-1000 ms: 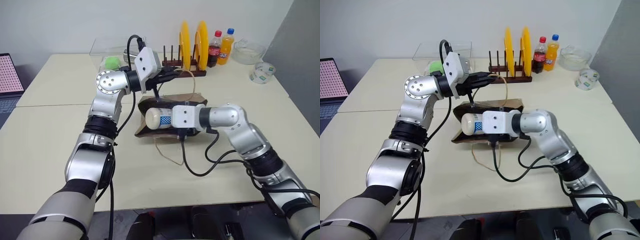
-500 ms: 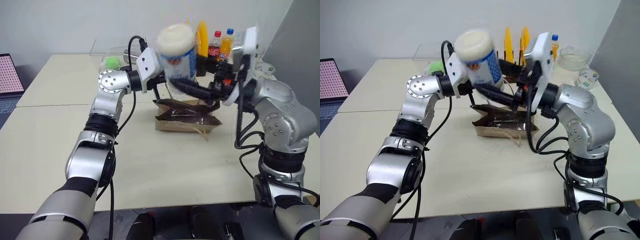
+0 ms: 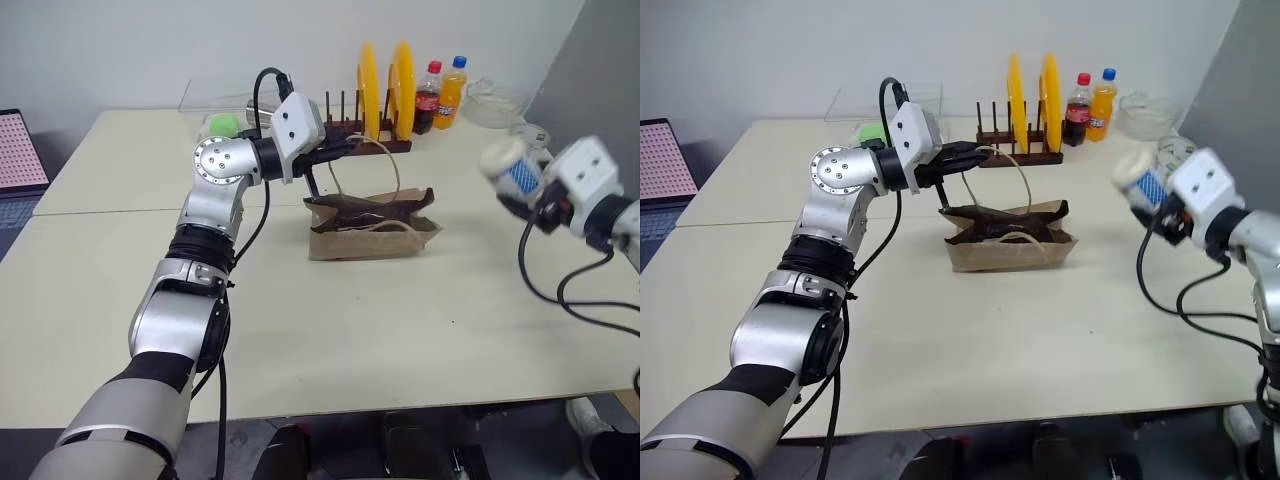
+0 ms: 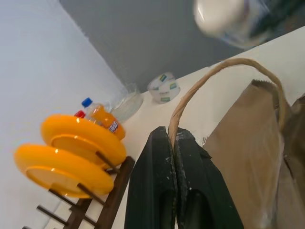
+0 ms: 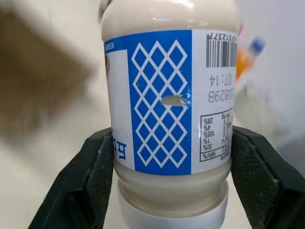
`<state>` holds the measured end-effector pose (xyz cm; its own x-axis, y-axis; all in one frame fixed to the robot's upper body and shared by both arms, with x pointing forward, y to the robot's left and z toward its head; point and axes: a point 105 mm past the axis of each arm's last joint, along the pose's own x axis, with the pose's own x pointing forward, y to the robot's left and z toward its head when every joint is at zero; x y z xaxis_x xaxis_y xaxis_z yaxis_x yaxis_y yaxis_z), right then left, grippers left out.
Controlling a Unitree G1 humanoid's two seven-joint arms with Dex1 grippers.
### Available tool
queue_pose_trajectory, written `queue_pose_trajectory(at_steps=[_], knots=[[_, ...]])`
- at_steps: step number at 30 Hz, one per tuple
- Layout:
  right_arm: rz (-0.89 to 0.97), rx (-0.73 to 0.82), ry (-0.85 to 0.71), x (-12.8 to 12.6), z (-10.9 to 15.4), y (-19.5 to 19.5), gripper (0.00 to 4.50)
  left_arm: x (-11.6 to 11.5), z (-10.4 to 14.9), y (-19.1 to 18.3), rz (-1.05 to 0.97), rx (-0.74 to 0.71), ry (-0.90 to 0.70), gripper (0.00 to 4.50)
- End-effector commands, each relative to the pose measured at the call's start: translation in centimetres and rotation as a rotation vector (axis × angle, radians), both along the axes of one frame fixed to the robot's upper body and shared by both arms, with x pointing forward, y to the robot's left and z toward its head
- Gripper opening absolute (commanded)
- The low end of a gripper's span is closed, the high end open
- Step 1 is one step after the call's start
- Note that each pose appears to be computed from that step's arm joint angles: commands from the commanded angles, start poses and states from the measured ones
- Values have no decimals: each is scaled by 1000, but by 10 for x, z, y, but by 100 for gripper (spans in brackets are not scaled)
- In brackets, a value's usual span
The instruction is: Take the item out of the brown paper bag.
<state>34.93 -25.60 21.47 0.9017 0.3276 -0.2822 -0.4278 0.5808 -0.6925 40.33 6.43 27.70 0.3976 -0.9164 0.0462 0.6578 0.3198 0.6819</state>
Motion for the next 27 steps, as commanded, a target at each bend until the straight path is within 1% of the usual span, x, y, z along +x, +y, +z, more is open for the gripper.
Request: queue_pose_trajectory(at_steps=[1,6,8,12,14,15,16,18,22,26,27], knots=[[45,-194,-9,1,-11,3,306,-3,16,-3,-12,-8,-58,0],[48,-319,46,10,-40,0,306,-4,16,-4,-16,-8,-56,0],[85,-351,100,9,-55,3,306,-4,15,-3,-16,-4,-56,0],[106,-357,186,8,-76,0,306,-4,14,-2,-16,0,-56,0],[105,-365,193,9,-78,-2,379,-4,14,-2,-16,1,-57,0],[104,-363,193,9,-78,-2,405,-4,14,-2,-16,2,-57,0],[104,-362,188,9,-77,-3,444,-4,14,-2,-17,2,-57,0],[103,-350,183,8,-73,-3,448,-5,13,-2,-17,4,-57,0],[85,-326,152,-2,-50,-12,448,-4,13,-2,-12,-1,-56,0],[57,-195,122,-23,-24,-18,448,-1,12,-2,0,-10,-49,0],[82,-123,117,-33,-18,-11,448,0,12,-2,4,-10,-49,0]])
